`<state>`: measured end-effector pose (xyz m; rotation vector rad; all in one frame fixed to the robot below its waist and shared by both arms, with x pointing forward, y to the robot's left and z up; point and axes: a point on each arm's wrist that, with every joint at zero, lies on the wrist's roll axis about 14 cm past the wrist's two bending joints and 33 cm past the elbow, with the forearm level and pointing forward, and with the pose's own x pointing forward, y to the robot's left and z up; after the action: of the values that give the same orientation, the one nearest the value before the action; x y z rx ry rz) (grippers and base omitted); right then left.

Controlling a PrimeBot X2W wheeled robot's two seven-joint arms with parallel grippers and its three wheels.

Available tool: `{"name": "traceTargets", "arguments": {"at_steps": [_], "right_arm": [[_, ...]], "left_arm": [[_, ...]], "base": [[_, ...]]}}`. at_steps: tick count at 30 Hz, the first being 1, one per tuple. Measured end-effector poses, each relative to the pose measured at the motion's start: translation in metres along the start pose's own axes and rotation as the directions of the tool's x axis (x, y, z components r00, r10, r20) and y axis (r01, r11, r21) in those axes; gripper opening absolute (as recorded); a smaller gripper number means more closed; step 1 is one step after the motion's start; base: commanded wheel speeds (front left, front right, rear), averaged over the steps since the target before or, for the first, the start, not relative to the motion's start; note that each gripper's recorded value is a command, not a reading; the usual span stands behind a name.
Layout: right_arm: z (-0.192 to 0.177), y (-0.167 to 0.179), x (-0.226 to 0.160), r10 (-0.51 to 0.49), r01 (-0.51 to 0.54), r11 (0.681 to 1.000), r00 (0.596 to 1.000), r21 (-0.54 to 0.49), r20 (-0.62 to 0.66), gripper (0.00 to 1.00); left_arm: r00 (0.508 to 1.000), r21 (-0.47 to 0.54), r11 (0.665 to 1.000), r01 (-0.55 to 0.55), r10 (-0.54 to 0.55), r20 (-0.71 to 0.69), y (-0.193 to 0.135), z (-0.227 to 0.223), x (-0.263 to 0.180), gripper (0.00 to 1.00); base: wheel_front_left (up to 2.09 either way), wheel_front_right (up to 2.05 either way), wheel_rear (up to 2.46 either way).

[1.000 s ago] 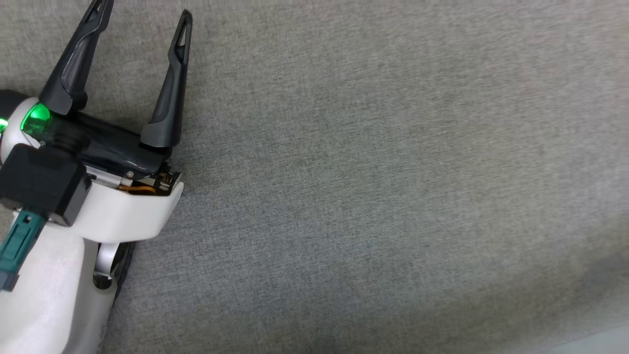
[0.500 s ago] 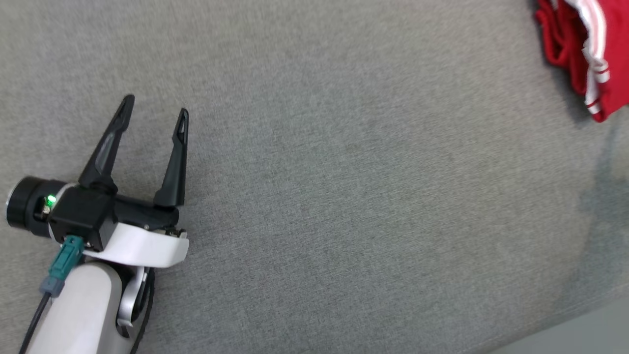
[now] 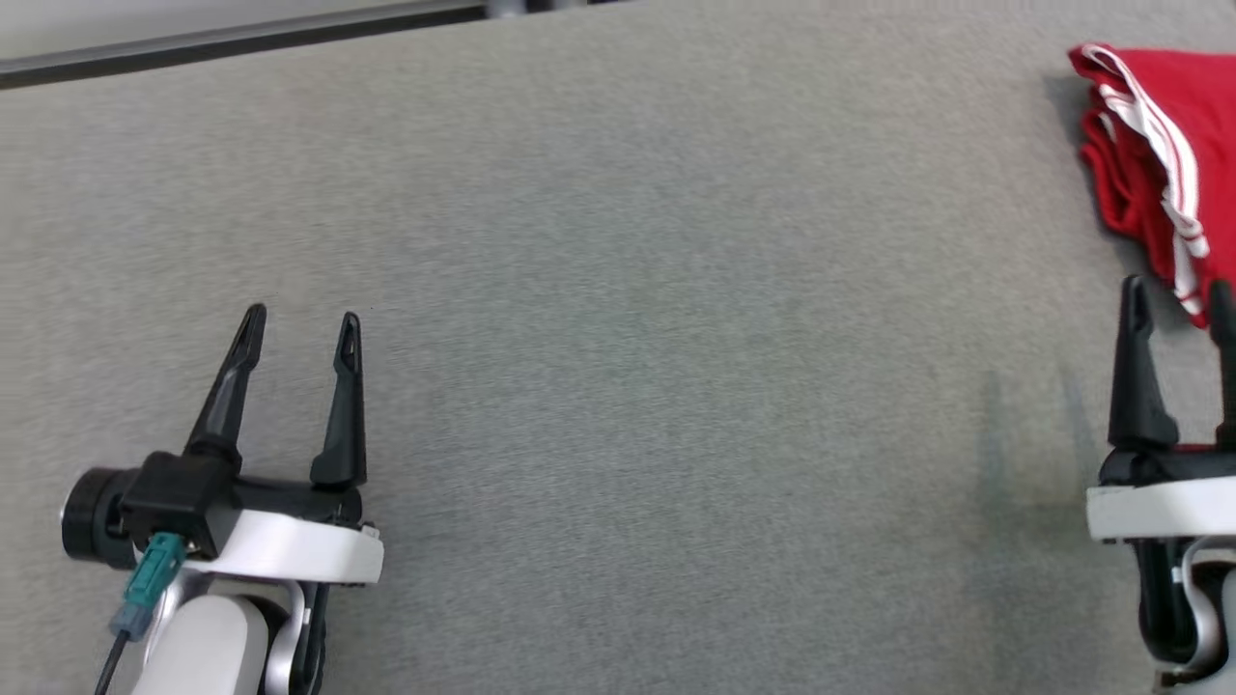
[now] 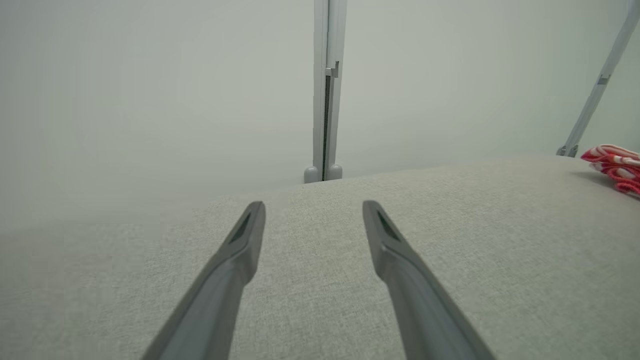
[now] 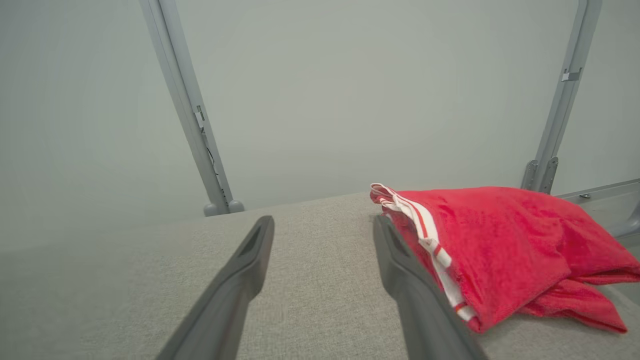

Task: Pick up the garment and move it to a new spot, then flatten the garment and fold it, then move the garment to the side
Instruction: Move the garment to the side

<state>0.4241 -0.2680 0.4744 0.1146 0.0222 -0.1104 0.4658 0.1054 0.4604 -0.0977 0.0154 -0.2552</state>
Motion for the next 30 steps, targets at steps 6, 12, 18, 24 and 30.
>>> {"name": "traceTargets", "arguments": {"at_steps": [6,12,18,24,30], "right_arm": [[0.001,0.069,-0.001,0.162,-0.161,0.986,0.986,0.047,-0.025,1.0],[0.005,0.099,-0.015,0.236,-0.234,0.971,0.971,0.046,-0.043,1.0],[0.008,0.107,-0.041,0.26,-0.257,0.965,0.964,0.047,-0.061,1.0],[0.011,0.103,-0.071,0.255,-0.253,0.967,0.964,0.036,-0.08,1.0],[0.023,0.103,-0.092,0.257,-0.256,0.966,0.965,0.022,-0.055,1.0]], "left_arm": [[0.986,0.002,0.986,-0.166,0.166,-0.023,0.041,0.003,-0.046,1.0],[0.968,0.005,0.969,-0.249,0.249,-0.021,0.059,0.01,-0.082,1.0],[0.962,0.005,0.962,-0.272,0.272,-0.01,0.062,0.017,-0.107,1.0],[0.964,0.015,0.964,-0.265,0.265,-0.006,0.057,0.02,-0.133,1.0],[0.97,0.021,0.97,-0.244,0.244,0.008,0.05,0.028,-0.146,1.0]], "base": [[0.0,0.0,0.0],[0.0,0.0,0.0],[0.0,0.0,0.0],[0.0,0.0,0.0],[0.0,0.0,0.0]]}}
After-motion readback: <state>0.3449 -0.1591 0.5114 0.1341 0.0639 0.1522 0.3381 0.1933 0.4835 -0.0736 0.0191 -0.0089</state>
